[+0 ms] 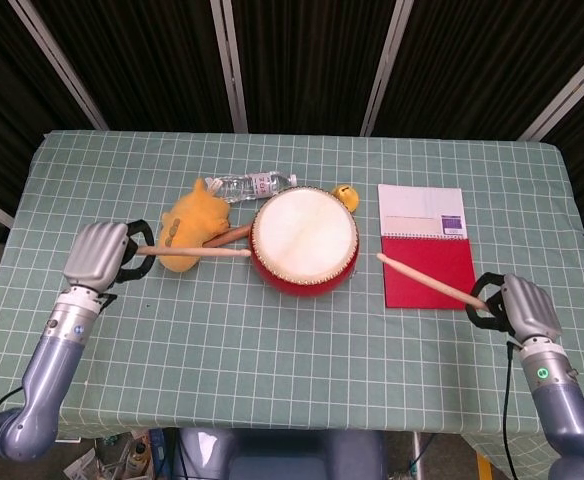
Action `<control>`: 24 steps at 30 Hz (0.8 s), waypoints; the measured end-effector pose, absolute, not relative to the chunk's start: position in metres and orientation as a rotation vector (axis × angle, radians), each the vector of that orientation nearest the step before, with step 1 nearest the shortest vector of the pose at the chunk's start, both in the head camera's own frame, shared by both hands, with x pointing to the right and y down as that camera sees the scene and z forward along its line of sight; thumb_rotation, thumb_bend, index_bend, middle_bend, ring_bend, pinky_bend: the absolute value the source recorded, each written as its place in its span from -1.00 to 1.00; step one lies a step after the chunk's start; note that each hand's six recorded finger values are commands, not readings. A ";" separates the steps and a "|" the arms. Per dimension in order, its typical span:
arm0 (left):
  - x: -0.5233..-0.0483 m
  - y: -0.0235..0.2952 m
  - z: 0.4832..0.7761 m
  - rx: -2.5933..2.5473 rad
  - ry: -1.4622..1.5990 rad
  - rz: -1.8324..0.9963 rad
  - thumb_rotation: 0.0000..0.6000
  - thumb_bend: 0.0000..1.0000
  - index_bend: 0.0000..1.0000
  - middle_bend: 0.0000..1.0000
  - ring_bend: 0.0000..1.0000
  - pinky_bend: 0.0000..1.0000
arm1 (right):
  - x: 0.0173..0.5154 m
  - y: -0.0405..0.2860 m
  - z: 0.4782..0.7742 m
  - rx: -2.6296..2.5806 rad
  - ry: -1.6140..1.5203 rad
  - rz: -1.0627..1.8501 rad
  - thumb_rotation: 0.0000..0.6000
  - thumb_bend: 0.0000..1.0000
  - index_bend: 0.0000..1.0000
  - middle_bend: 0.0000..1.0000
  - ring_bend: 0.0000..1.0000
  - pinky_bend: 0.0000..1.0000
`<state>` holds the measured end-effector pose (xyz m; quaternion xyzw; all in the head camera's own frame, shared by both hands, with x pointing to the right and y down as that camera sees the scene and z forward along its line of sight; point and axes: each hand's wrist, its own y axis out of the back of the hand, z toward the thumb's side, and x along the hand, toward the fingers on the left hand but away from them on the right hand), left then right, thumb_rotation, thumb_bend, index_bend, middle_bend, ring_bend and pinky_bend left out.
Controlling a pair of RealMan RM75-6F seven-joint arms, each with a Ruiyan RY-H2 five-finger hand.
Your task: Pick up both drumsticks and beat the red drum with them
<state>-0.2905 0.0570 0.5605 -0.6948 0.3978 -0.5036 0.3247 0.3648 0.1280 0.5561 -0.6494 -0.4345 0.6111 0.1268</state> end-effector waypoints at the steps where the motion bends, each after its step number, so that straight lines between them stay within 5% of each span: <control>1: -0.285 0.048 0.560 -1.813 1.036 -1.319 1.00 0.19 0.52 1.00 1.00 1.00 | 0.364 0.121 0.557 -1.886 -1.268 1.782 1.00 0.49 0.92 1.00 1.00 1.00; 24: -0.249 -0.047 0.564 -1.816 1.133 -1.272 1.00 0.19 0.52 1.00 1.00 1.00 | 0.334 0.025 0.569 -1.999 -1.435 1.695 1.00 0.50 0.93 1.00 1.00 1.00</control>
